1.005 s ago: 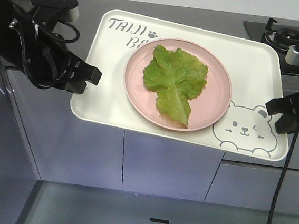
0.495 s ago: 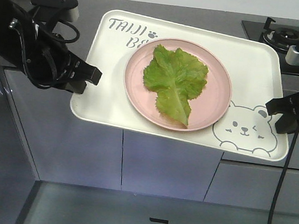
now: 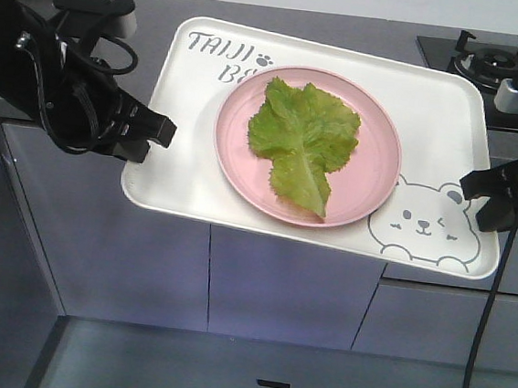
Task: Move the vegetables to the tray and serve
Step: 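Drive the base toward the stove counter carrying the tray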
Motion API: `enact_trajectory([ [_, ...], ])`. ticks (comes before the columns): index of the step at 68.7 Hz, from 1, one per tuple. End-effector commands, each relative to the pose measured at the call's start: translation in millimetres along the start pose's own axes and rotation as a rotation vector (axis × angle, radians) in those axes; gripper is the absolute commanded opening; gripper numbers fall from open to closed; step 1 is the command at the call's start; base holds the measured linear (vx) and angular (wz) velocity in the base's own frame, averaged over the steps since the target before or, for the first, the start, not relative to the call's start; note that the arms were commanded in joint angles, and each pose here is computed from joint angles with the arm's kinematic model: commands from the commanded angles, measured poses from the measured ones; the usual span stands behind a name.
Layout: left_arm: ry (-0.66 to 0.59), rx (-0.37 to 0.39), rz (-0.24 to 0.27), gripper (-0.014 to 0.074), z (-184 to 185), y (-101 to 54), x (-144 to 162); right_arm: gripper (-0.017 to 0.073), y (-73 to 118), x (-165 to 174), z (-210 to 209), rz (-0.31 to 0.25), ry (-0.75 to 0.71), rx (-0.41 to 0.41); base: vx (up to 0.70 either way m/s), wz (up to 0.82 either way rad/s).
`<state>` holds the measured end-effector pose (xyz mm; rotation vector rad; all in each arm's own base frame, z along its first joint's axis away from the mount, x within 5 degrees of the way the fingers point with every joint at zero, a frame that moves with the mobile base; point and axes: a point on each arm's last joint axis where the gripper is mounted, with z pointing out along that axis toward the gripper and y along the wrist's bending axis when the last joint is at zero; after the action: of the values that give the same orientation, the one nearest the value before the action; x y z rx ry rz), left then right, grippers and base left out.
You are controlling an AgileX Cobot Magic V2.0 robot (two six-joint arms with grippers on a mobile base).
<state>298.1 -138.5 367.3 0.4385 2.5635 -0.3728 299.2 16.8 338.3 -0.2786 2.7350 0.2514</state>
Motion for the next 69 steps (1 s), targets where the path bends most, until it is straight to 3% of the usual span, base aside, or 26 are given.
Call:
enact_trajectory([
  [1,-0.171,0.166,-0.018,-0.0006,-27.2,-26.4,-11.8,0.0004,21.5,-5.8,-22.2,-0.031,-0.120,-0.123,0.02,-0.04],
  [69,-0.171,0.166,-0.018,-0.0006,-27.2,-26.4,-11.8,0.0004,21.5,-5.8,-22.2,-0.031,-0.120,-0.123,0.05,-0.05],
])
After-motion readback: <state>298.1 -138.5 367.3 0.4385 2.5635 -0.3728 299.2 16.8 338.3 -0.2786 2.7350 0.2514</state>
